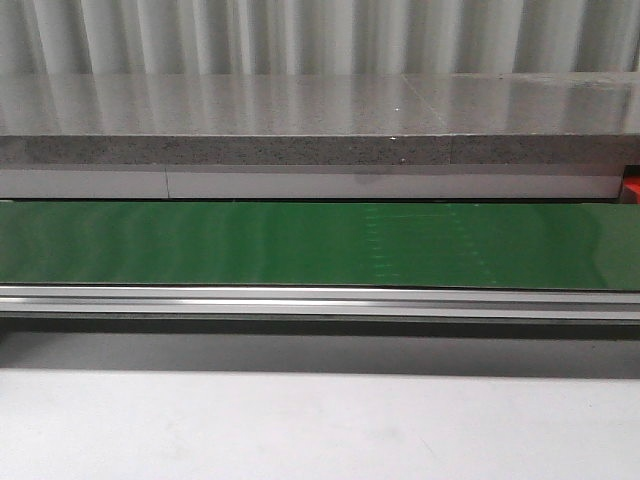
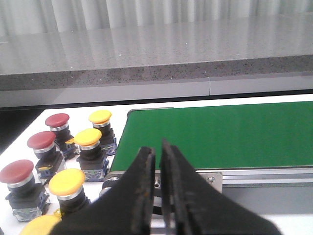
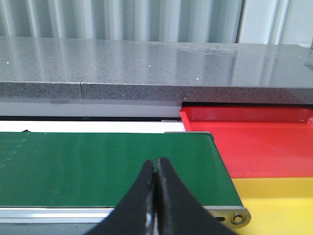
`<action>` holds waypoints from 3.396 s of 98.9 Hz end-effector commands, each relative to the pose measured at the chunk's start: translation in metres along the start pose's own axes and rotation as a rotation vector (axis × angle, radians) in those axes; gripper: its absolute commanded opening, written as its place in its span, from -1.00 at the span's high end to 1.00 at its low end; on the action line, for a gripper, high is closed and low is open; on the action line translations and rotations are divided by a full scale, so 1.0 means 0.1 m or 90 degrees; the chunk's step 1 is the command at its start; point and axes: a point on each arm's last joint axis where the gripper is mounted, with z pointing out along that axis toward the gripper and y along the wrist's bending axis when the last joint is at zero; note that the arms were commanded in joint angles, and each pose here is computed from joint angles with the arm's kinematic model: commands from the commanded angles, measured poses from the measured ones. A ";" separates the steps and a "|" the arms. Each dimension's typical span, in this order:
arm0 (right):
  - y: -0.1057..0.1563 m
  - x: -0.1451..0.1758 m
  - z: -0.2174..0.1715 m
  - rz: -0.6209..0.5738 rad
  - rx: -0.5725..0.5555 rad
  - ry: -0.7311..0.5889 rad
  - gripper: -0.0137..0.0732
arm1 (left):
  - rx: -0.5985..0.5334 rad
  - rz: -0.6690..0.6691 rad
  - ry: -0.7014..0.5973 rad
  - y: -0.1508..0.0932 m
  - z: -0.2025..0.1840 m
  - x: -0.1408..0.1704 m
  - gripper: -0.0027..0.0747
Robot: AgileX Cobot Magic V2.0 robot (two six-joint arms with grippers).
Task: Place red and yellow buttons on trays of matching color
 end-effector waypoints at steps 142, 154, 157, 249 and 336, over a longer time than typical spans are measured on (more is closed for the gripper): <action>0.01 -0.10 -0.02 -0.007 -0.002 -0.061 0.84 | -0.009 0.043 0.192 0.05 0.29 -1.21 -0.59; 0.01 -0.10 -0.02 -0.007 -0.002 -0.061 0.84 | -0.016 0.019 0.185 0.06 0.34 -1.26 -0.52; 0.01 -0.10 -0.02 -0.007 -0.002 -0.061 0.84 | -0.021 0.001 0.196 0.06 0.35 -1.28 -0.52; 0.01 -0.10 -0.02 -0.007 -0.002 -0.061 0.84 | -0.256 -0.250 0.797 1.03 1.51 -0.58 -0.52; 0.01 -0.10 -0.02 -0.007 -0.002 -0.061 0.84 | -0.255 -0.263 0.771 1.18 1.90 -0.18 0.68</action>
